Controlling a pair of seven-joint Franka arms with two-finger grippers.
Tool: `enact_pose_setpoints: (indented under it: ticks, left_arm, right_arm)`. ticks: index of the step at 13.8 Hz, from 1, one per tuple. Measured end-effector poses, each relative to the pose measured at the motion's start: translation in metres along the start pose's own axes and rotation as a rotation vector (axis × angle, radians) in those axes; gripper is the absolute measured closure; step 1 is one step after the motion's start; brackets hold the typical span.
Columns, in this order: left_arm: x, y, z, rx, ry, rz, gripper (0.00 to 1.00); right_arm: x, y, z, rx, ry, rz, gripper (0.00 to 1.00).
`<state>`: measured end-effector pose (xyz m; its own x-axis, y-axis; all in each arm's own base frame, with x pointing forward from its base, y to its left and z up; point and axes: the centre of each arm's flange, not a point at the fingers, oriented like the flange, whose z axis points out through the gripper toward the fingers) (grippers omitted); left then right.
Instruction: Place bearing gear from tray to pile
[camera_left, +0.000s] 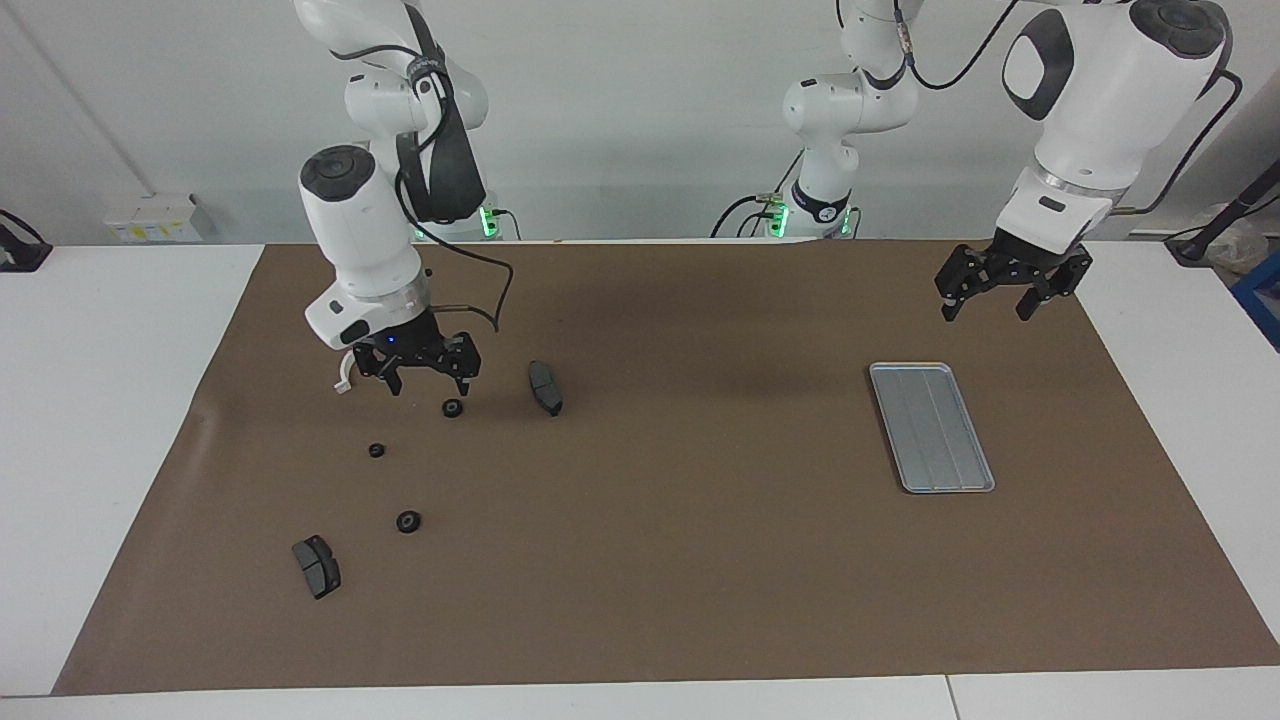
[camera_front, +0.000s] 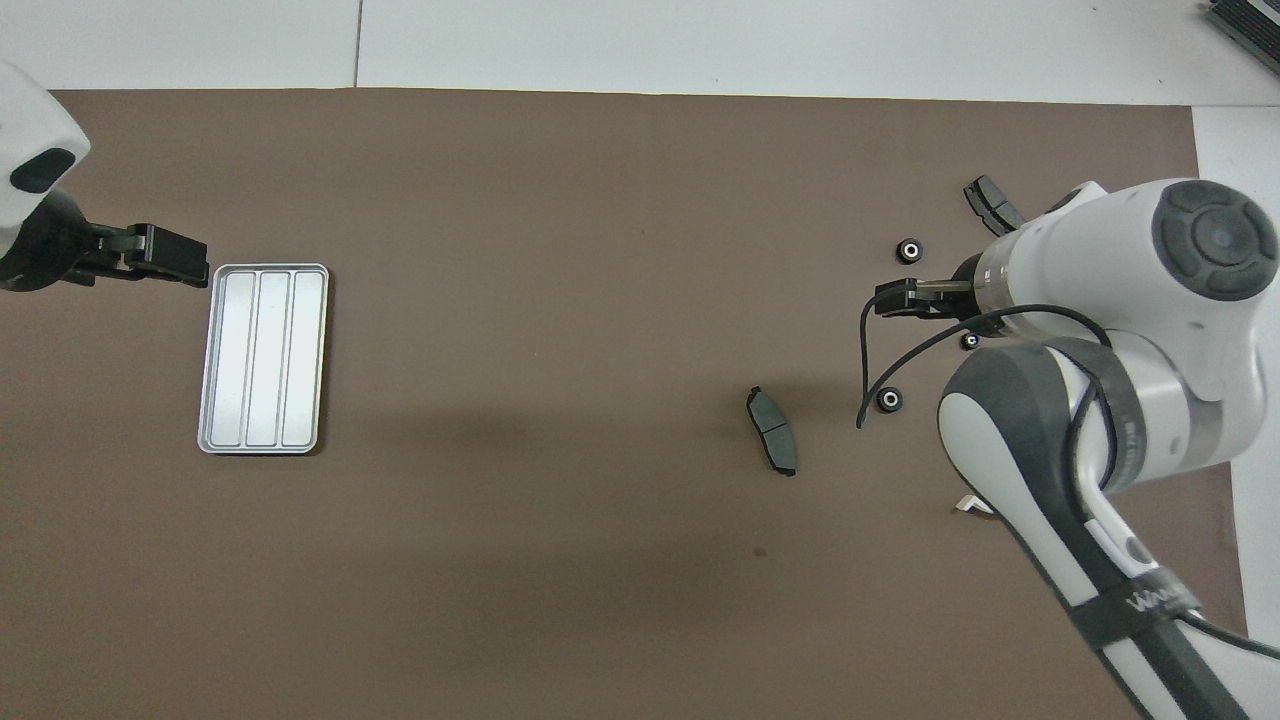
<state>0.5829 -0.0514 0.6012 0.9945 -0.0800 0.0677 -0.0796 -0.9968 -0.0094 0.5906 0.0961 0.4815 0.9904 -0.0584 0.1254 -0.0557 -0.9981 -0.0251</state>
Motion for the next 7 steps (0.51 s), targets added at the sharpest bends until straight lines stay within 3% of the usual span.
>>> enact_pose_setpoints:
  ticks: [4, 7]
  left_arm:
    - [0.0, 0.0, 0.0, 0.0, 0.0, 0.0, 0.0]
    - [0.0, 0.0, 0.0, 0.0, 0.0, 0.0, 0.0]
  right_arm:
    - [0.015, 0.014, -0.082, -0.011, -0.017, -0.027, 0.0]
    - [0.008, 0.037, -0.12, -0.027, -0.043, 0.0, 0.0]
